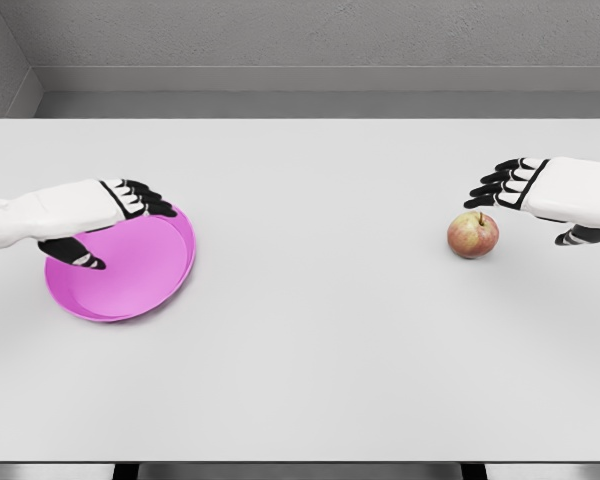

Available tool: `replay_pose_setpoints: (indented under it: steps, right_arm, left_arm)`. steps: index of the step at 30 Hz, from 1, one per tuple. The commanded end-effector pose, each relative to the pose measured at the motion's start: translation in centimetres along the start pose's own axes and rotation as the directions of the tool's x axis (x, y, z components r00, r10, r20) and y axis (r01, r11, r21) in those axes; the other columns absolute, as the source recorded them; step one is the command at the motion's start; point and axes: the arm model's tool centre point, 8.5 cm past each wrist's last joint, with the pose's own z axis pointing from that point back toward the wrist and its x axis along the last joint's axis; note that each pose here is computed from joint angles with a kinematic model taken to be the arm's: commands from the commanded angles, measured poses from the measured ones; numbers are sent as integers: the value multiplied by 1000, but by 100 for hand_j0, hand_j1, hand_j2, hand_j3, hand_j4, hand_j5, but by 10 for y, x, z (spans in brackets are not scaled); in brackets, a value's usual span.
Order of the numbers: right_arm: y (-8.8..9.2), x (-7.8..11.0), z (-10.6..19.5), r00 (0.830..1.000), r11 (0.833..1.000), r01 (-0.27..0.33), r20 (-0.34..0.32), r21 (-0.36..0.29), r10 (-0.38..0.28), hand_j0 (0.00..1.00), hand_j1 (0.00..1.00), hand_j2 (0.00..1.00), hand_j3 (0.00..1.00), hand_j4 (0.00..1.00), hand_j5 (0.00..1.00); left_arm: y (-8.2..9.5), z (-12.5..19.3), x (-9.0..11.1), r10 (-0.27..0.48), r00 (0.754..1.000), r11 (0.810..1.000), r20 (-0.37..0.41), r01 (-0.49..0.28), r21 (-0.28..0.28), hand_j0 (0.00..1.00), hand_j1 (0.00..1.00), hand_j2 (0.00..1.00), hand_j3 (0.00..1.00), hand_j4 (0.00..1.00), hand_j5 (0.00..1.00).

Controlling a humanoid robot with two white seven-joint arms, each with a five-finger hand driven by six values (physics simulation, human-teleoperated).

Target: Put the apple on the plate with both arms

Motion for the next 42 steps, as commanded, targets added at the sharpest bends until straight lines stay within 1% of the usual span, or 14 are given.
replay_pose_setpoints:
  steps: [1, 4, 6, 7, 8, 9, 10, 13, 15, 17, 21, 26, 32, 42]
  right_arm:
    - [-1, -1, 1, 1000, 1000, 2, -4, -3, -2, 100, 100, 100, 100, 100, 100]
    - [-12, -3, 5, 1000, 1000, -19, -13, -23, 18, 100, 100, 100, 100, 100, 100]
    - [-11, -5, 6, 1000, 1000, -2, -14, -27, 2, 100, 100, 100, 100, 100, 100]
    - [-13, -5, 6, 1000, 998, 29, 5, -51, -28, 100, 100, 100, 100, 100, 100]
    - [-12, -8, 8, 993, 989, 116, 41, -95, -113, 100, 100, 100, 100, 100, 100]
    - [-14, -5, 6, 984, 977, 168, 84, -130, -158, 100, 100, 100, 100, 100, 100]
    - [-16, -4, 2, 968, 956, 238, 119, -173, -219, 100, 100, 100, 100, 100, 100]
    - [-6, -16, -19, 931, 914, 365, 44, -177, -364, 100, 100, 100, 100, 100, 100]
    - [11, -28, -28, 914, 903, 403, 7, -148, -406, 100, 100, 100, 100, 100, 100]
    - [28, -40, -31, 922, 924, 372, -76, -92, -379, 100, 100, 100, 100, 100, 100]
    - [49, -36, -42, 935, 941, 339, -112, 1, -337, 100, 100, 100, 100, 100, 100]
    - [57, -46, -60, 922, 928, 372, -120, 13, -368, 100, 100, 100, 100, 100, 100]
    - [76, -42, -78, 916, 918, 393, -118, 62, -384, 100, 100, 100, 100, 100, 100]
    - [68, -46, -83, 911, 916, 399, -126, 40, -392, 100, 100, 100, 100, 100, 100]
  left_arm:
    - [-1, -1, 1, 0, 1000, 1000, 2, 0, -10, 100, 100, 100, 100, 100, 100]
    - [-4, -1, -1, -25, 1000, 999, -14, 24, -35, 100, 100, 100, 100, 100, 100]
    - [-4, -4, 0, -26, 1000, 999, -9, 26, -35, 100, 100, 100, 100, 100, 100]
    - [-3, -3, 0, -27, 1000, 999, -9, 27, -33, 100, 100, 100, 100, 100, 100]
    - [-5, -4, 0, -26, 1000, 998, -8, 26, -51, 100, 100, 100, 100, 100, 100]
    - [-6, -5, 0, -27, 1000, 998, -6, 26, -62, 100, 100, 100, 100, 100, 100]
    - [-5, -6, 1, -26, 1000, 998, -4, 25, -60, 100, 100, 100, 100, 100, 100]
    - [-5, -6, 1, -26, 1000, 998, -4, 26, -58, 100, 100, 100, 100, 100, 100]
    - [-5, -6, 1, -27, 1000, 998, -2, 26, -61, 100, 100, 100, 100, 100, 100]
    - [-5, -6, 1, -27, 1000, 998, -2, 26, -61, 100, 100, 100, 100, 100, 100]
    - [-5, -7, 2, -30, 1000, 998, -1, 30, -62, 100, 100, 100, 100, 100, 100]
    - [-6, -8, 2, -30, 1000, 998, -1, 30, -63, 100, 100, 100, 100, 100, 100]
    - [-8, -9, 2, -30, 1000, 996, 2, 30, -84, 100, 100, 100, 100, 100, 100]
    - [-8, -11, 3, -29, 1000, 996, 6, 29, -86, 100, 100, 100, 100, 100, 100]
